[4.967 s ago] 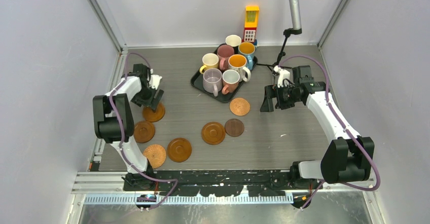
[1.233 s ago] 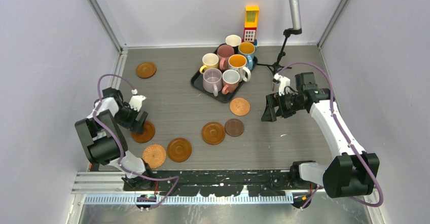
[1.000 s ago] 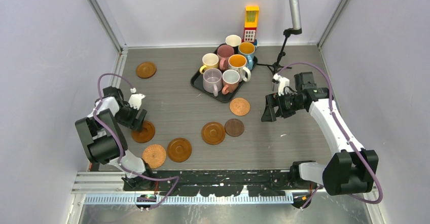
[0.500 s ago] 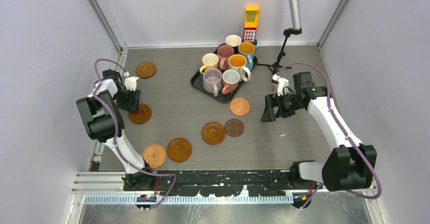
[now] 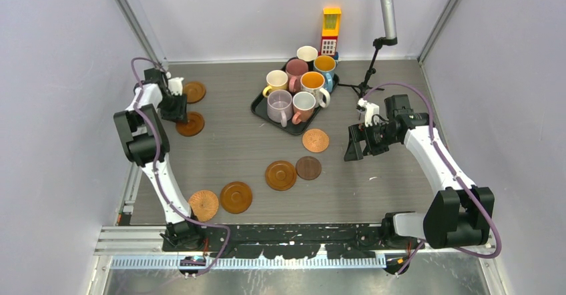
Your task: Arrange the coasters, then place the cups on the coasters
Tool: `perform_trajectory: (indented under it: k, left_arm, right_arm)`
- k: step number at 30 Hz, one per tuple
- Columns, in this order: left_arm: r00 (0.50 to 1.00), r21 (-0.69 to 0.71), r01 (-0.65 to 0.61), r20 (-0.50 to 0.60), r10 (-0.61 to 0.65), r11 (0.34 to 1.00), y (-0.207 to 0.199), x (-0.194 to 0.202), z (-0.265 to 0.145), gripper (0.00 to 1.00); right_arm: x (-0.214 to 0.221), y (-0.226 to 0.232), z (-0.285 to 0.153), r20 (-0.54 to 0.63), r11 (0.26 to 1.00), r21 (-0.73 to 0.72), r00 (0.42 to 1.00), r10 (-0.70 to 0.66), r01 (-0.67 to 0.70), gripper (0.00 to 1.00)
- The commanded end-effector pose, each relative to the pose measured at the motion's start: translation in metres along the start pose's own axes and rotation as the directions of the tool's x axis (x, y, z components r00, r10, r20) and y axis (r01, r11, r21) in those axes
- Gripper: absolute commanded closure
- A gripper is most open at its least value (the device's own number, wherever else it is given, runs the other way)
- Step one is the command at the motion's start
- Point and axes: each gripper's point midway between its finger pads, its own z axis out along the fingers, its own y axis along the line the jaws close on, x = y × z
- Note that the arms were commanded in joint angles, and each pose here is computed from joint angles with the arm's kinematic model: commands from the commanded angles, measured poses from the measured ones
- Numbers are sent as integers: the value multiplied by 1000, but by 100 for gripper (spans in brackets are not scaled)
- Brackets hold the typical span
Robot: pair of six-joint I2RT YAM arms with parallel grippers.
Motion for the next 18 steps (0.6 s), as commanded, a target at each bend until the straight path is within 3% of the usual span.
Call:
perform_trajectory:
  k: [1,12,18]
  left_arm:
    - [999,-73,51,22,-49,996,20,-15,38,59]
    - [995,-123,84,63,-77,989,43,-55,45,60]
    - [997,-138,60,47,-53,989,45,-49,36,61]
  right_arm:
    - [-13,-5,-4,31,999,22,999,-29,28,11]
    - [-13,-8,-1,20,999,32,1000,-23,22,11]
    - [-13,-7,-3,25,999,31,999,-22,21,11]
